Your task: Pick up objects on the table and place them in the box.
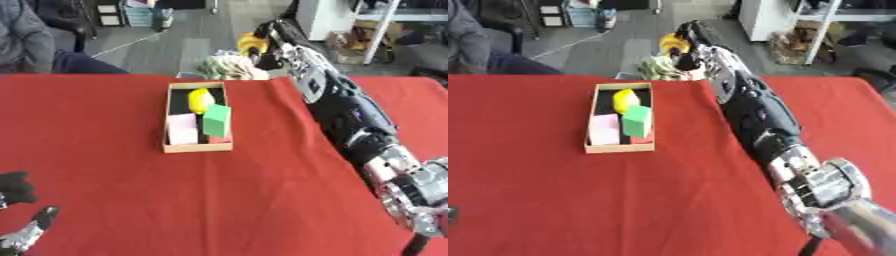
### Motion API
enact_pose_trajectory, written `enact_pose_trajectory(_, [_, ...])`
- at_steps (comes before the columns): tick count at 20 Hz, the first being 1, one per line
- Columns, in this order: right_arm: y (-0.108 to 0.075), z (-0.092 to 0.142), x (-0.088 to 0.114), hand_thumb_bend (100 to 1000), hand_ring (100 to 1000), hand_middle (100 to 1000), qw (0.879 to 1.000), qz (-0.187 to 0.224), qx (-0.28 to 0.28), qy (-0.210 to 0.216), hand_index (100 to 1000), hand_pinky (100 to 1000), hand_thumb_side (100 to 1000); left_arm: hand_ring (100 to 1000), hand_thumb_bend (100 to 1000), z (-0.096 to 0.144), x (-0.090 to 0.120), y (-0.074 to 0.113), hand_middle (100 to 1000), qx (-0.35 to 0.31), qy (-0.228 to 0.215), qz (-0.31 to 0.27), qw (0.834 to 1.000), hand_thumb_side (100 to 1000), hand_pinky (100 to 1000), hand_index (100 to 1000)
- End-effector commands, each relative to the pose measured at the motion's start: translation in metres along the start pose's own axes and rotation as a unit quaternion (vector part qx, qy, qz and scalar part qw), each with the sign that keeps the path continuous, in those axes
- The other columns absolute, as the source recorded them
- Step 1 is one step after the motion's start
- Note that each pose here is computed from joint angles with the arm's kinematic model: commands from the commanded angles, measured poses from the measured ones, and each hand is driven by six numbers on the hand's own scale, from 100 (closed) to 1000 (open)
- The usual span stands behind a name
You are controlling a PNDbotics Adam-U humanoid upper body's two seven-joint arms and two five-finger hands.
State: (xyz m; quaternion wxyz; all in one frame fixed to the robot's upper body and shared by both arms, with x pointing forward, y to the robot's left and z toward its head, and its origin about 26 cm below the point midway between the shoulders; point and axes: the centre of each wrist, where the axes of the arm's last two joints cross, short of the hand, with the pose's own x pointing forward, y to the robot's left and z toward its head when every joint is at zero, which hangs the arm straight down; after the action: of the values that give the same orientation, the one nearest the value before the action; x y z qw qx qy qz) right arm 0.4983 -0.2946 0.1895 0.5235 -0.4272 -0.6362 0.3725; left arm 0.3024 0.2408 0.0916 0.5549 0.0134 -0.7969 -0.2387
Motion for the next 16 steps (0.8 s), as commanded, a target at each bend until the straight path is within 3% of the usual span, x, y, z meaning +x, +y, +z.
enact_pose_trajectory(1, [-0.003,-0.004,0.009,118,505,379,1.0,-0.007,0.001,-0.01,470,654,100,591,586,-0.005,0.01,0.002,584,-0.011,-0.021,-0.003,1.0,279,754,762])
enact_pose_trajectory(4, [0.013,-0.004,0.014,114,512,388,1.0,-0.012,0.023,-0.016,480,658,100,591,586,-0.006,0.011,0.001,583,-0.013,-0.023,0.0,1.0,279,754,762])
enact_pose_trajectory(5, [0.018,-0.003,0.017,193,515,393,0.999,-0.012,0.03,-0.02,486,660,100,591,586,-0.007,0.011,0.001,583,-0.014,-0.023,0.0,1.0,279,754,762])
enact_pose_trajectory(6, [0.022,-0.003,0.02,113,516,397,0.999,-0.012,0.037,-0.025,489,661,100,591,586,-0.007,0.011,0.001,583,-0.014,-0.023,0.0,1.0,278,754,762])
enact_pose_trajectory(7, [0.025,-0.003,0.022,112,517,401,0.999,-0.011,0.042,-0.029,493,661,100,591,587,-0.007,0.011,0.001,583,-0.014,-0.023,0.001,1.0,279,754,762])
enact_pose_trajectory(13, [0.037,-0.002,0.03,132,536,454,0.997,-0.009,0.061,-0.041,548,670,100,591,588,-0.008,0.012,0.0,583,-0.016,-0.025,0.002,1.0,279,754,762])
enact_pose_trajectory(16, [0.042,0.0,0.03,184,564,508,0.996,-0.01,0.077,-0.045,606,682,100,591,588,-0.008,0.012,0.0,583,-0.016,-0.025,0.002,1.0,278,754,763])
